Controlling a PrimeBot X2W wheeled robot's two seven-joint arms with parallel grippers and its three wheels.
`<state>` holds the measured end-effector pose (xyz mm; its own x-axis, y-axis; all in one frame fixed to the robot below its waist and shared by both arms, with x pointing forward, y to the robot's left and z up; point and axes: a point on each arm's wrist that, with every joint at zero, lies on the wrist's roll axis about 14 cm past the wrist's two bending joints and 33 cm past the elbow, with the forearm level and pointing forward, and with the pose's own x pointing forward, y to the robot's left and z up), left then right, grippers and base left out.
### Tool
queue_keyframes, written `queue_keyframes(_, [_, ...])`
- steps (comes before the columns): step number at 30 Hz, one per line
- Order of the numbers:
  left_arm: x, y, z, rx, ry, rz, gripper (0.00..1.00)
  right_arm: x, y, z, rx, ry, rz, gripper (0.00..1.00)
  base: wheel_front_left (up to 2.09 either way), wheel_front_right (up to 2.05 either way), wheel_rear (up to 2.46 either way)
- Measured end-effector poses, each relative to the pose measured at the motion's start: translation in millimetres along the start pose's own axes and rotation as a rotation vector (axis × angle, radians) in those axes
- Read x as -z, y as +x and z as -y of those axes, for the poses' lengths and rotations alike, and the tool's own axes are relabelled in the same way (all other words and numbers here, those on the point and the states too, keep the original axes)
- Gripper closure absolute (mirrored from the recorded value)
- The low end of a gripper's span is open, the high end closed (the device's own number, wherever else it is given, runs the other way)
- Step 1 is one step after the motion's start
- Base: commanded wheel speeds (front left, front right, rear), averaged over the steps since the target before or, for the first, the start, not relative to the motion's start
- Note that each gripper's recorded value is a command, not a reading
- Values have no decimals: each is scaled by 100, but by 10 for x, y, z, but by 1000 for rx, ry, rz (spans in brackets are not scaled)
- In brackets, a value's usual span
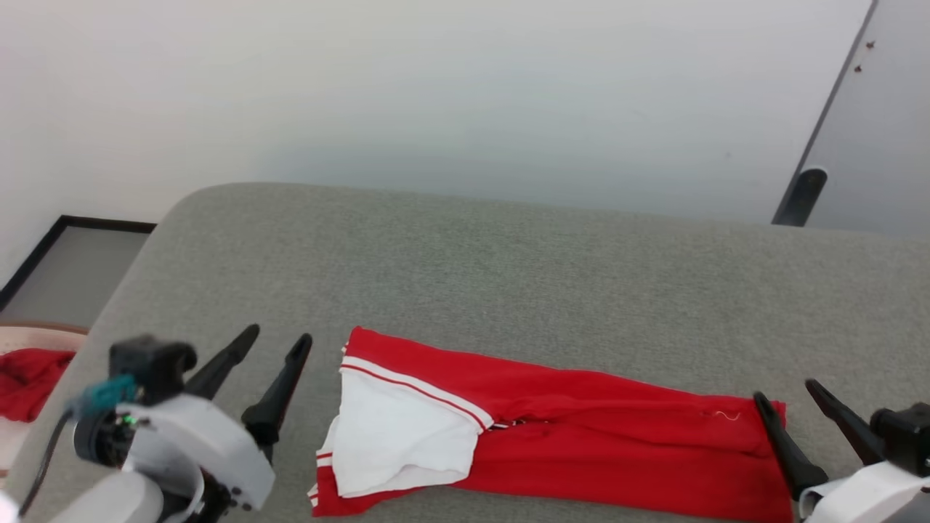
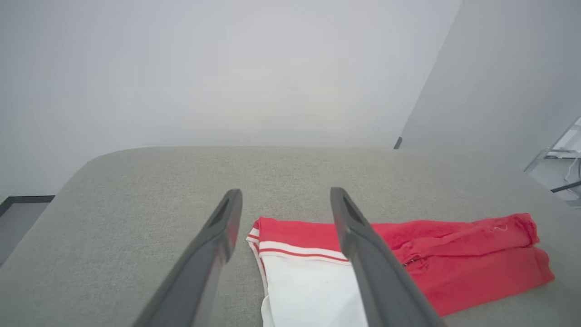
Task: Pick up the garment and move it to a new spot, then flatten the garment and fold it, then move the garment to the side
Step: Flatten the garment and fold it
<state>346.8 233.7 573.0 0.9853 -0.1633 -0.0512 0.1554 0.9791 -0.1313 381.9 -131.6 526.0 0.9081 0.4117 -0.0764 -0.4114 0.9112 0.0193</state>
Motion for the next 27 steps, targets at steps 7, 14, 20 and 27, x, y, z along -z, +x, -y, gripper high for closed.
queue_keyframes(7, [173, -225, -242, -94, -51, 70, 0, 332, -37, 248, 85, 63, -166, 0, 0, 0, 0])
queue_keyframes(14, [332, -438, -392, -161, -70, 87, 0, 586, -50, 348, 114, 112, -350, 0, 0, 0, 0])
queue_keyframes(20, [363, -627, -484, -230, -106, 143, 0, 821, -80, 361, 120, 130, -519, 0, 0, 0, 0])
queue_keyframes(27, [467, -825, -535, -296, -165, 184, 0, 1063, -89, 338, 132, 148, -670, 0, 0, 0, 0])
